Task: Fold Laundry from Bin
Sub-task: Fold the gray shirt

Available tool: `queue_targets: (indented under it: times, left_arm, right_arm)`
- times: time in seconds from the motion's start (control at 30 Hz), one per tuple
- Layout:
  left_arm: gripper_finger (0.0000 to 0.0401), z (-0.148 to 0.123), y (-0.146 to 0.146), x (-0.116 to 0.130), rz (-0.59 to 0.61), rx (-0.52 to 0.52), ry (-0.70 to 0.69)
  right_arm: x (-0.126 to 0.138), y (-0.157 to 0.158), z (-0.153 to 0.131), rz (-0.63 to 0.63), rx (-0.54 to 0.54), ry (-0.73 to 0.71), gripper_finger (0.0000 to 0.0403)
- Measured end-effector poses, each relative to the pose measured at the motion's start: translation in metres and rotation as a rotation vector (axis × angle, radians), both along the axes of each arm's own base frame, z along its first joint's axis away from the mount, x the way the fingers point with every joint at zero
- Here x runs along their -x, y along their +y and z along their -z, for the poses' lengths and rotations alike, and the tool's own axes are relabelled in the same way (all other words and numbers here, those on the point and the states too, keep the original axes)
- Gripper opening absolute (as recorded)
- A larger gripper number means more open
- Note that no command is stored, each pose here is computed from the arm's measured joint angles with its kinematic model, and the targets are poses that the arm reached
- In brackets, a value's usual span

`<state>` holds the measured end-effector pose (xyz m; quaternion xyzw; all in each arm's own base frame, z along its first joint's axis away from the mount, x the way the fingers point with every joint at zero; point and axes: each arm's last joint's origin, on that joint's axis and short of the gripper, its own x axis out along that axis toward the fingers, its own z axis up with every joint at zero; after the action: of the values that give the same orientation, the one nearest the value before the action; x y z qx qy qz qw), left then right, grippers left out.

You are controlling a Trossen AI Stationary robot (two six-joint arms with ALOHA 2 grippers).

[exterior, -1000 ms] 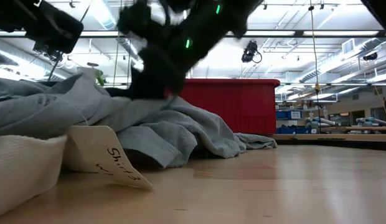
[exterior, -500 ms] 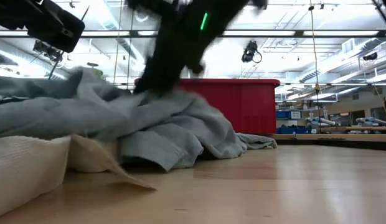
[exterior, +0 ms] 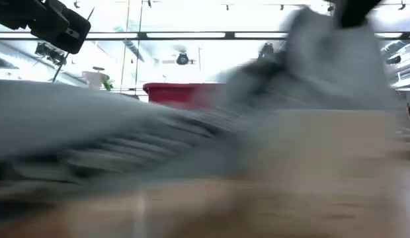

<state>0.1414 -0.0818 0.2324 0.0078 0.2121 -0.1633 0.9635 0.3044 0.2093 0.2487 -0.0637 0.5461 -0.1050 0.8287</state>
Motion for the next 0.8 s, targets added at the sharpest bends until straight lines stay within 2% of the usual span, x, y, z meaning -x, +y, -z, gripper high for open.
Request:
queue_targets:
  times: [0.13,0.23,0.33,0.47,0.63,0.73,0.8]
  left_arm:
    - [0.0121,-0.003,-0.001,-0.001,0.0,0.017,-0.029]
    - [0.0121,-0.005,0.0,-0.003,-0.013,0.011,-0.061]
    - [0.0121,-0.004,0.003,-0.012,-0.088,-0.003,-0.071]
    - [0.0121,0.009,0.011,-0.028,-0.159,-0.063,-0.015]
    - [0.0121,0.026,0.027,-0.053,-0.251,-0.077,0.049]
    - [0.0121,0.036,0.036,-0.069,-0.251,-0.061,0.07]
    - [0.0121,0.043,0.041,-0.079,-0.255,-0.066,0.073]
  right_arm:
    - [0.03,0.028,0.023,0.084,-0.034,0.068,0.0028]
    - [0.047,0.041,0.045,0.138,-0.036,0.112,0.0064]
    - [0.059,0.039,0.051,0.274,-0.061,0.204,0.0102]
    - [0.07,0.037,0.042,0.444,-0.068,0.317,0.0135]
    - [0.077,0.039,0.016,0.569,-0.075,0.369,0.0142]
    - [0.078,0.037,0.003,0.605,-0.032,0.317,0.0142]
    - [0.075,0.034,-0.001,0.549,0.012,0.21,0.0142]
